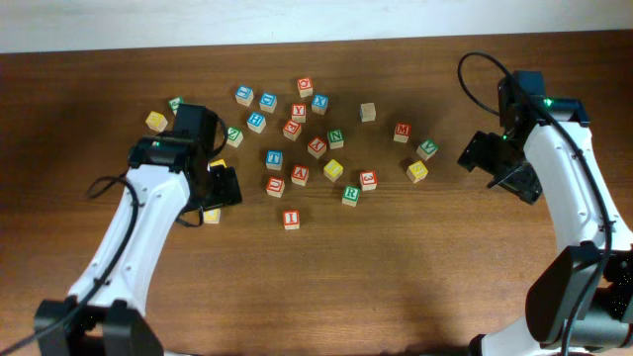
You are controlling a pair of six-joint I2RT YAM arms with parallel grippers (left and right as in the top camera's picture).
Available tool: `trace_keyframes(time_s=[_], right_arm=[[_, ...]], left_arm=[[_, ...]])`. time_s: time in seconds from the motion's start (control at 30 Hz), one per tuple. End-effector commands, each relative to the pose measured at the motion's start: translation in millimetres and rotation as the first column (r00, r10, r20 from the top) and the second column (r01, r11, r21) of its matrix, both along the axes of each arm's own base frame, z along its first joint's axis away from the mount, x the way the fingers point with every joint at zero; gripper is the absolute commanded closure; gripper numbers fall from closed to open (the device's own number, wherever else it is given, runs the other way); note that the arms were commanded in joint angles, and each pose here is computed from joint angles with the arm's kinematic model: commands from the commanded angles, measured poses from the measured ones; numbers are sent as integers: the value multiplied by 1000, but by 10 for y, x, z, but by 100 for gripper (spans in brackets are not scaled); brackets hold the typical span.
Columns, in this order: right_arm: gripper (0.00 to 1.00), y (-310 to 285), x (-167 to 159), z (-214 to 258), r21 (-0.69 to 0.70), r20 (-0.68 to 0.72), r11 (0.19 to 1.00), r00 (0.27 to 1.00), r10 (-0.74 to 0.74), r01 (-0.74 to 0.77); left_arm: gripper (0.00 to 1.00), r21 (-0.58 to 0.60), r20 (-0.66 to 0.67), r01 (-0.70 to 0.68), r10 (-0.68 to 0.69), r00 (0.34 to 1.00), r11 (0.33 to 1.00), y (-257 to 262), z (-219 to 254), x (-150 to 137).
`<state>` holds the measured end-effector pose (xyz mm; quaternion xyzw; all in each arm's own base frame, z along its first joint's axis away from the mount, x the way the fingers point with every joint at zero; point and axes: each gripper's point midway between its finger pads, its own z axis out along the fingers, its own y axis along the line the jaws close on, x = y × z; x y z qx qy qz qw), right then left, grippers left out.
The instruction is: Spell out ICRA
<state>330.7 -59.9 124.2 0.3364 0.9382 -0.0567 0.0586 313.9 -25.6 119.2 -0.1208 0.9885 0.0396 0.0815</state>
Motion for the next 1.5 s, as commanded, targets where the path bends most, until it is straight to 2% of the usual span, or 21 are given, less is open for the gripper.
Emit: trace_keyframes(time_s=[0.0,0.1,0.2,0.47,0.6,0.8,0.97,1.1,1.47], right_arm=[[2,-16,36,45,1,18,1000,1000,-12,12],[2,-16,36,45,1,18,1000,1000,-12,12],[2,-16,36,45,1,18,1000,1000,-12,12],[2,-16,36,45,1,18,1000,1000,-12,12],[2,-16,36,45,1,18,1000,1000,-12,12],[2,-16,36,45,1,18,1000,1000,-12,12],[2,-16,36,45,1,18,1000,1000,-12,12],[2,-16,36,45,1,18,1000,1000,-12,12],[2,-16,36,45,1,18,1000,1000,-12,12]], left_arm=[[1,-5,-68,60,-60,996,998,93,-171,19],[4,-102,-122,152,-164,979,983,-36,-331,-2],[6,-103,-162,160,-175,971,982,-31,-485,9],[1,-92,-169,219,-232,958,971,10,-774,134],[1,8,-140,207,-204,969,978,209,-822,238],[1,-55,-158,215,-221,962,975,116,-980,109],[16,-57,-113,225,-230,967,973,109,-1112,158],[37,-71,-101,227,-233,967,971,80,-1115,177],[36,-70,-97,241,-247,964,968,82,-1203,141]])
